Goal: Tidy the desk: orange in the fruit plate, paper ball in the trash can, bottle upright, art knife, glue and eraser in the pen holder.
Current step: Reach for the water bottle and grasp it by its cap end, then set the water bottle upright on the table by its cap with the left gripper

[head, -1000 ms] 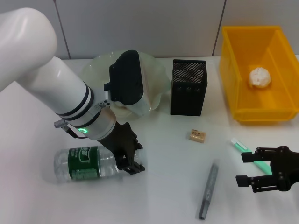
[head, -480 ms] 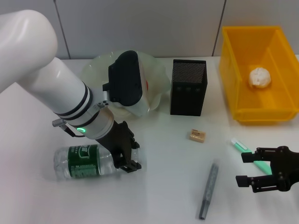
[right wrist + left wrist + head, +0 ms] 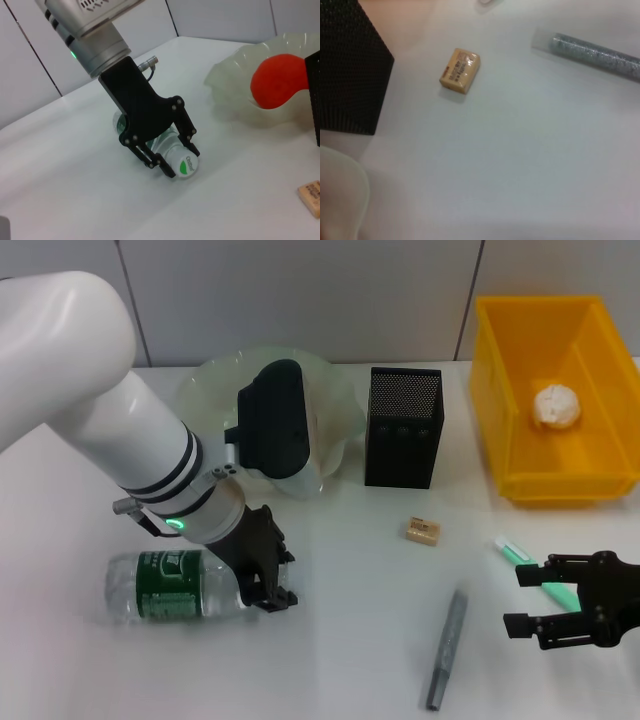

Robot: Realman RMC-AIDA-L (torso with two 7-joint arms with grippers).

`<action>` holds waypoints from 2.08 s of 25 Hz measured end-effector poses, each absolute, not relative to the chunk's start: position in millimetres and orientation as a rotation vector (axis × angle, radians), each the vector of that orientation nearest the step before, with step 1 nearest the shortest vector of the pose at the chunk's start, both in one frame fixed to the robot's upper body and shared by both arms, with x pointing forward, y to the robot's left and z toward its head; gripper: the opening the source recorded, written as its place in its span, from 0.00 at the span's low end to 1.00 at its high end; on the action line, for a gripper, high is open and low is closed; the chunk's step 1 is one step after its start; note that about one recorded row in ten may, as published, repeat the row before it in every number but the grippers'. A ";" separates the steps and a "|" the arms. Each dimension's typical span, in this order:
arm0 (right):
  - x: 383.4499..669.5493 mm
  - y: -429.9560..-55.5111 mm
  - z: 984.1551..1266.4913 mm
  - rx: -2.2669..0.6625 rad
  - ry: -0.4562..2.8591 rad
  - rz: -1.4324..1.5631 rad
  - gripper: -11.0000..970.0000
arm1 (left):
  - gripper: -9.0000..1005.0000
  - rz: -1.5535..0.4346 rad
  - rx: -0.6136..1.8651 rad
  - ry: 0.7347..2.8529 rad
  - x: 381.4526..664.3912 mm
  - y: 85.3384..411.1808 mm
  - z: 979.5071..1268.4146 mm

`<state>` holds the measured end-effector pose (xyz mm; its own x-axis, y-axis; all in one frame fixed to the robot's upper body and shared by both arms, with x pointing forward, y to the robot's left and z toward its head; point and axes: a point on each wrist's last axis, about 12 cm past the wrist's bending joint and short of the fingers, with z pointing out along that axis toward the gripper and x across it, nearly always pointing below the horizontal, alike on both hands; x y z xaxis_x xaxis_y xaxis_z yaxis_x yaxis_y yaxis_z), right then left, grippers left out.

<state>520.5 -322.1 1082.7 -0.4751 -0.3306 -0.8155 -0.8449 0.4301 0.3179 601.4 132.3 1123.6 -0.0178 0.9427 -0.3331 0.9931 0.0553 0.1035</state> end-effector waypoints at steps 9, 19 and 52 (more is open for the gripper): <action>520.4 -322.5 1083.3 -0.982 2.008 0.978 0.82 | 0.45 -0.304 1.839 2.023 604.9 141.8 1150.7; 521.5 -322.7 1084.4 -0.985 2.006 0.976 0.82 | 0.45 -0.682 1.531 1.931 603.3 205.2 1198.3; 520.8 -324.0 1084.8 -0.990 2.010 0.978 0.79 | 0.45 -0.631 1.052 1.880 590.6 309.6 1190.6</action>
<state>520.8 -324.0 1084.8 -0.4772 -0.3316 -0.8138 -0.8451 0.4273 0.3214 590.6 309.6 1190.6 -0.2674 0.4179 -0.8682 0.8571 0.5149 -0.0161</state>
